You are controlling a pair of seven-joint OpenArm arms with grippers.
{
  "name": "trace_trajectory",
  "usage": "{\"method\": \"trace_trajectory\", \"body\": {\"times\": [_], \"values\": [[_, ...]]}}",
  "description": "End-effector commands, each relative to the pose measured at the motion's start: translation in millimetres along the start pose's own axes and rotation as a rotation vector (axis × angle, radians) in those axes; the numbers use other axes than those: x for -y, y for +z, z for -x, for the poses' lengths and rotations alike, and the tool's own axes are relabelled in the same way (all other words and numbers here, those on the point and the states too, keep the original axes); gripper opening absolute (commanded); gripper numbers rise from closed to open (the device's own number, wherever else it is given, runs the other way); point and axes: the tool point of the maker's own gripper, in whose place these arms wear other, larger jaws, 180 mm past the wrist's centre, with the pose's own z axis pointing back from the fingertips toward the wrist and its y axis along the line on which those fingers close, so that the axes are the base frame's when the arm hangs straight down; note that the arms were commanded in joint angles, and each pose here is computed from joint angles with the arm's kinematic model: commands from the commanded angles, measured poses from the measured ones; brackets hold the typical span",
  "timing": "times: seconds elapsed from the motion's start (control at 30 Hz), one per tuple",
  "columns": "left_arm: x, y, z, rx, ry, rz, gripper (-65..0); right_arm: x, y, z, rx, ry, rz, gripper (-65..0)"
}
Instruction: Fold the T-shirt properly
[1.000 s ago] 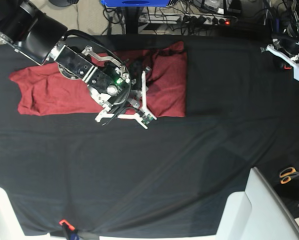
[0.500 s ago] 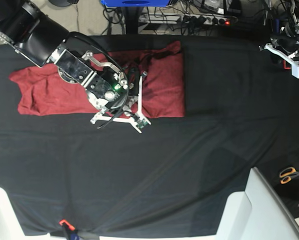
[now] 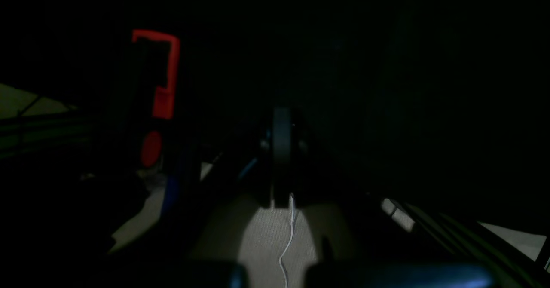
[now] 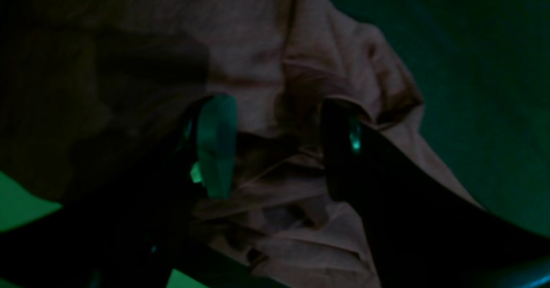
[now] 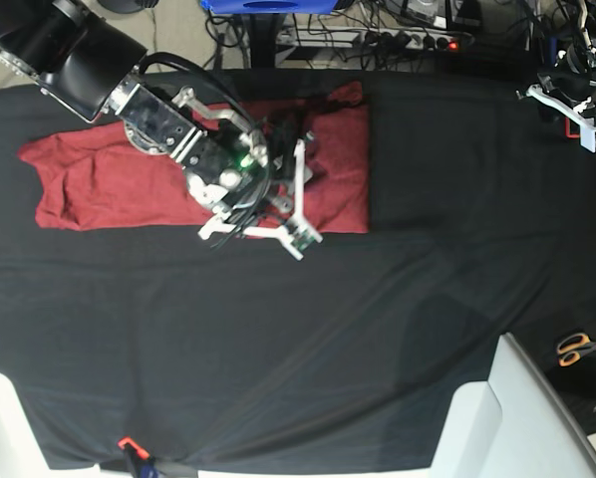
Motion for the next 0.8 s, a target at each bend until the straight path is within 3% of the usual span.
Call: {"method": "trace_trajectory", "body": {"times": [0.0,0.3,0.77], "values": [[-4.9,3.7,-11.7,0.033,-0.017,-0.008,-65.0,14.3,5.0,-18.4,0.049,-0.014,0.029,-35.9],[-4.7,3.6,-12.3,0.035,-0.017,-0.008,-65.0,35.7,-0.8,-11.1,0.026,-0.015,0.010,-36.5],[-5.1,3.4,-11.8,0.033,-0.015,-0.009,-65.0,11.1,-7.6,-11.6,0.013,-0.031,-0.039,-36.6]]}}
